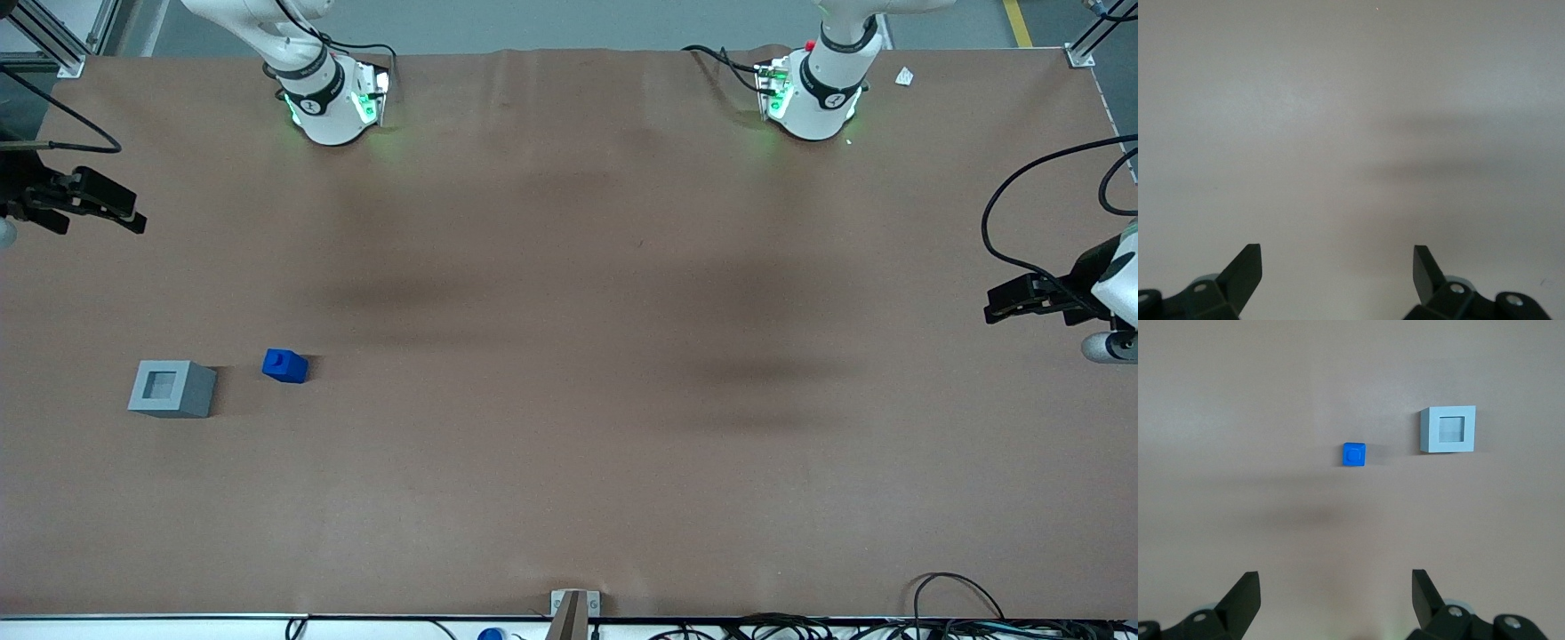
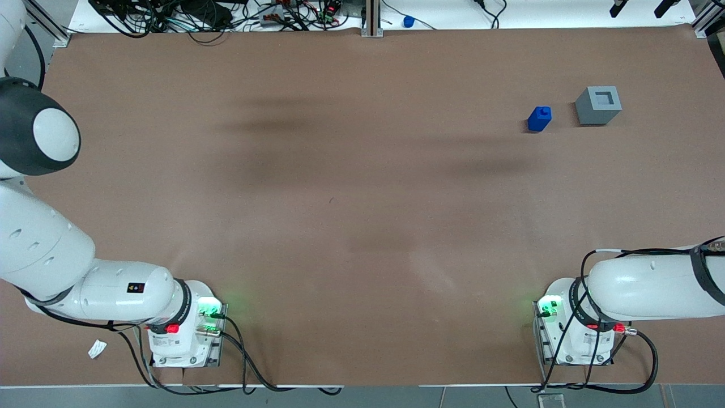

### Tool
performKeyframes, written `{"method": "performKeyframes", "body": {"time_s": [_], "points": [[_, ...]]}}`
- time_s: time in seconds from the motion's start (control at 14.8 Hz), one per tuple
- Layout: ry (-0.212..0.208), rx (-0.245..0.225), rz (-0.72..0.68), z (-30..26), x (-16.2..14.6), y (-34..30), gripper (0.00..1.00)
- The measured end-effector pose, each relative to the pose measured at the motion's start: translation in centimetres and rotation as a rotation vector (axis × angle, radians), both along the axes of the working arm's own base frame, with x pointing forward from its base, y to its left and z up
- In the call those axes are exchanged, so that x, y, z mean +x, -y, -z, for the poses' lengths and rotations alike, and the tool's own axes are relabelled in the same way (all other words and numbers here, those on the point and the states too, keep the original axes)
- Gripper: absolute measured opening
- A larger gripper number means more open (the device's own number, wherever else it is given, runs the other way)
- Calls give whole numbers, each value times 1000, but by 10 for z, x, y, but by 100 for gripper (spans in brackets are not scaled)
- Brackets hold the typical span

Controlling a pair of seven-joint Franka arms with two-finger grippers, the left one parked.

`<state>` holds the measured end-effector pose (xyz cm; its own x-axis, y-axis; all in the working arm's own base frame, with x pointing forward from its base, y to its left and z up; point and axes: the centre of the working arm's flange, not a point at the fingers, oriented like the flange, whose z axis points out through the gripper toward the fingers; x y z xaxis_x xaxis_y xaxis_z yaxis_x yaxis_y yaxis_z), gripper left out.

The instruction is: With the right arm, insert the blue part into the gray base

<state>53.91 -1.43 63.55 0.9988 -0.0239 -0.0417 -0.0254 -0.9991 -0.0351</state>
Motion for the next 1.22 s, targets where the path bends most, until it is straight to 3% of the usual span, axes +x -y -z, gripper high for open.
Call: {"method": "performKeyframes", "body": {"time_s": [0.54,0.95,1.22], "points": [[2,-1,1,-1,0,0,100],[29,-4,8,-14,0,5,100],[9,-3,5,-7,2,3,100]]}}
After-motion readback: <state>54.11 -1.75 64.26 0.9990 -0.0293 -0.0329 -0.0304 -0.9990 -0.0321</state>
